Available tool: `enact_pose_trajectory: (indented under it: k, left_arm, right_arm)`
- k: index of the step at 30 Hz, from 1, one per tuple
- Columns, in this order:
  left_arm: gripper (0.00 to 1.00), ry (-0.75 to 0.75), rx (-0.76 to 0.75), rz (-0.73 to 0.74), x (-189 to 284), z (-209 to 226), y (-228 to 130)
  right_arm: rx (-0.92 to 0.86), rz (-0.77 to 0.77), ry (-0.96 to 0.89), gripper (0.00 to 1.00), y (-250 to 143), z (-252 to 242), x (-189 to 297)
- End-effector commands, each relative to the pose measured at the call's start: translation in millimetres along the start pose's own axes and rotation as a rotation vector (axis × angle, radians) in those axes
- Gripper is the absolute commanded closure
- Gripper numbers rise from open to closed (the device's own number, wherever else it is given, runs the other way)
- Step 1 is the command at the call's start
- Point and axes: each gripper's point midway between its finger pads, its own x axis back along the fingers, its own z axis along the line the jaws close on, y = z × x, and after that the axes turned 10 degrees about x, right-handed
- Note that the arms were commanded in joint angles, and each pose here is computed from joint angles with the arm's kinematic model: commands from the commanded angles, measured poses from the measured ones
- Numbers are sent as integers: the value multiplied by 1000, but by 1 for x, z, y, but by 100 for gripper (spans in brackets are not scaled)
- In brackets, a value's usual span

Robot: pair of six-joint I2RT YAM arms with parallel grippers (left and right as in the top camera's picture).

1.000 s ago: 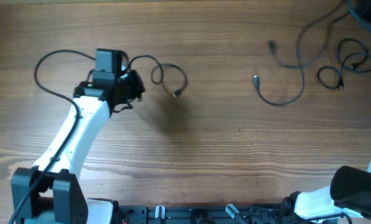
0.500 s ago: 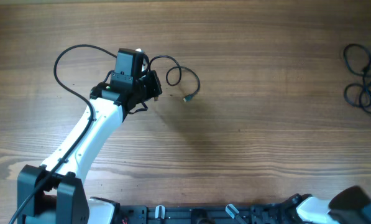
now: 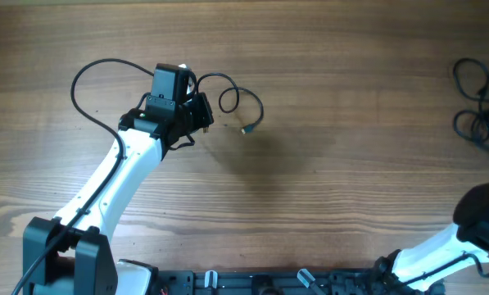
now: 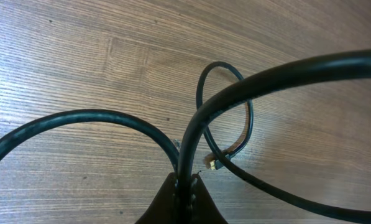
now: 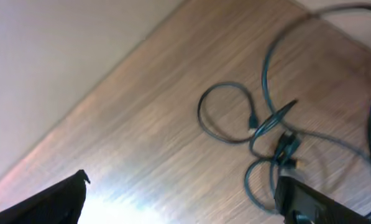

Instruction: Untangle cables

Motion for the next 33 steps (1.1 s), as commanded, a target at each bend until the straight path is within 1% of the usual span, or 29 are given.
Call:
enact_pose_trajectory:
  k: [1,2,3,5,6,7,8,9,10,12,13,14,15,17,18,20,23,24,25,28,31,32,33]
  left_arm:
    - [96,2,6,-3,-1,-1,0]
    - [96,1,6,-3,-1,-1,0]
    - [96,0,6,-5,-1,-2,1]
    - [96,-28,4,1,-1,-7,1]
    - [96,-111,-2,23,0,-23,-1]
    - [92,-195,-13,39,3,-39,-1]
    - [85,-262,-20,49,6,-53,-1]
    - [65,-295,6,56,8,-59,0]
    - [51,-296,36,64,8,-59,-1]
    - [33,-269,51,93,6,-53,-8]
    - [17,-245,61,118,6,-48,-14]
    - [4,-215,72,150,5,-41,-22]
    - [0,-196,78,170,5,-36,-27]
    - [0,-162,83,195,5,-28,-33]
    - [0,-137,90,183,4,-22,-31]
    - [0,-62,142,104,5,2,-9]
    - [0,-9,373,-15,22,60,43]
    - [0,8,429,-38,26,78,54]
    - [0,39,500,-66,34,106,65]
    - [0,97,604,-83,46,146,70]
    - [0,113,617,-72,48,153,67]
    - [0,114,615,-69,48,152,66]
    - [0,113,613,-68,48,151,66]
  right_arm:
    - [55,55,-1,0,-15,20,2]
    - [87,89,112,0,-24,46,3]
    - [161,115,243,0,-33,76,6]
    - [280,156,425,0,-53,128,16]
    - [332,176,477,0,-64,152,21]
    - [374,196,512,0,-76,176,24]
    - [413,209,542,1,-86,197,29]
    - [447,215,565,0,-93,211,32]
    - [499,225,602,0,-106,236,38]
    - [561,231,643,0,-120,259,46]
    - [636,227,684,0,-132,278,53]
    - [699,226,713,0,-143,293,59]
    - [743,229,737,0,-153,304,63]
    - [805,250,776,0,-174,325,68]
    - [810,272,787,0,-183,333,68]
    - [829,328,814,0,-207,349,66]
    - [919,374,861,0,-240,367,71]
    - [963,373,880,1,-249,373,75]
    - [1014,379,904,0,-262,381,78]
    - [1190,425,971,2,-309,397,82]
    - [1368,490,1044,10,-367,411,85]
    - [1424,517,1067,16,-389,416,86]
    - [1460,536,1069,18,-403,418,84]
